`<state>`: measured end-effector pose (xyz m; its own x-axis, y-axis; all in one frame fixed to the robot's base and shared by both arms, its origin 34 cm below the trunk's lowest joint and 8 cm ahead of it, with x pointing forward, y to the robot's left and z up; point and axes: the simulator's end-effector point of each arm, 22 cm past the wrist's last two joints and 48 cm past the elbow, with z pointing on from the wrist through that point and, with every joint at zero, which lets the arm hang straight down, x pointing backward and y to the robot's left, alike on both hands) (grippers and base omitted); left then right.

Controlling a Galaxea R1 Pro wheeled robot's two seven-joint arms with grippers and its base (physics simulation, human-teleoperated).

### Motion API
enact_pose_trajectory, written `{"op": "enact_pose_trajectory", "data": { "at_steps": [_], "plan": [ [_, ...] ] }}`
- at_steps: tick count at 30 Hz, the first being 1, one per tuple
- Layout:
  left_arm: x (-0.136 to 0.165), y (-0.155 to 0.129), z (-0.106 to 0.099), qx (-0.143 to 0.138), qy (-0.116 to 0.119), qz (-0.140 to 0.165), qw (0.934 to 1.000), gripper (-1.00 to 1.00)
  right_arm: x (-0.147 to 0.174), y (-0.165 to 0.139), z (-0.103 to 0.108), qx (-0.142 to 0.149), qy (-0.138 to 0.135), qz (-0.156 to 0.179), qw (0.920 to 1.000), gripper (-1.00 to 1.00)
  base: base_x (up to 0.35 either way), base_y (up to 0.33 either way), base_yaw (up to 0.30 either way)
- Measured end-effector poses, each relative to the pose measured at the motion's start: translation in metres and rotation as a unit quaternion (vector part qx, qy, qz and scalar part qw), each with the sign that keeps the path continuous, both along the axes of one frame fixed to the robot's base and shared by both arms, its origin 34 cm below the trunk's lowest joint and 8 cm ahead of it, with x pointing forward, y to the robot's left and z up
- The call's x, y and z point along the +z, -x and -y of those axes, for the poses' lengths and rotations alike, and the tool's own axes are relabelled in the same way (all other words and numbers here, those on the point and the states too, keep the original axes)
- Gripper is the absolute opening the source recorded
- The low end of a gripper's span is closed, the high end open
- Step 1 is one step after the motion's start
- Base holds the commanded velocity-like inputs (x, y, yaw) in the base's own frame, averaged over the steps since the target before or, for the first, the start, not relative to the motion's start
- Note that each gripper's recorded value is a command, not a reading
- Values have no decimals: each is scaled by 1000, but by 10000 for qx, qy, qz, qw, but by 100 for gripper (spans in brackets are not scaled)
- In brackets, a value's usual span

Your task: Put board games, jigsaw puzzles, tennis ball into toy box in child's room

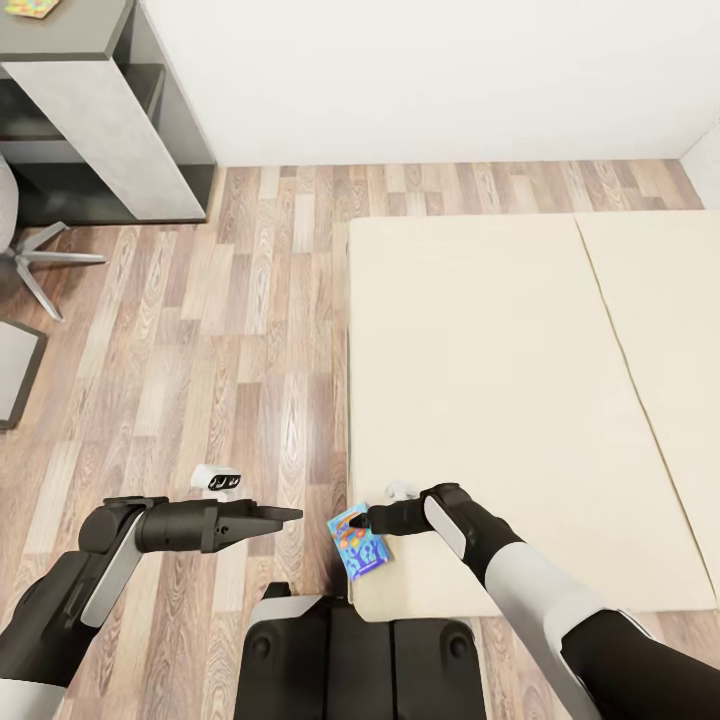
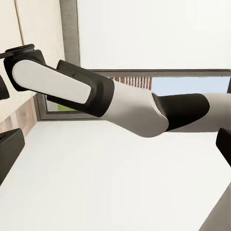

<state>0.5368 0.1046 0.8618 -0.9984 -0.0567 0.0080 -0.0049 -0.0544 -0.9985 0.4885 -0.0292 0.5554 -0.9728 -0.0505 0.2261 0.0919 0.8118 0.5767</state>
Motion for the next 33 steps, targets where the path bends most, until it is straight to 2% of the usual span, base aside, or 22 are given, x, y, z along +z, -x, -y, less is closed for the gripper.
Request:
{"op": "enact_pose_trajectory", "data": {
  "at_steps": [11,19,26,33],
  "plan": [
    [8,-2,0,0,-1,89,10000,100,8,-10,-1,-6,-23,119,9999,100,0,0,0],
    [13,-4,0,-2,-5,156,9999,100,26,-44,-8,-39,-187,511,9985,100,0,0,0],
    [18,-6,0,0,-2,215,9998,100,47,-53,-16,-51,-389,747,9964,100,0,0,0],
    [23,-7,0,0,0,272,9996,100,75,-64,-13,-7,-567,1087,9924,100,0,0,0]
  ]
}}
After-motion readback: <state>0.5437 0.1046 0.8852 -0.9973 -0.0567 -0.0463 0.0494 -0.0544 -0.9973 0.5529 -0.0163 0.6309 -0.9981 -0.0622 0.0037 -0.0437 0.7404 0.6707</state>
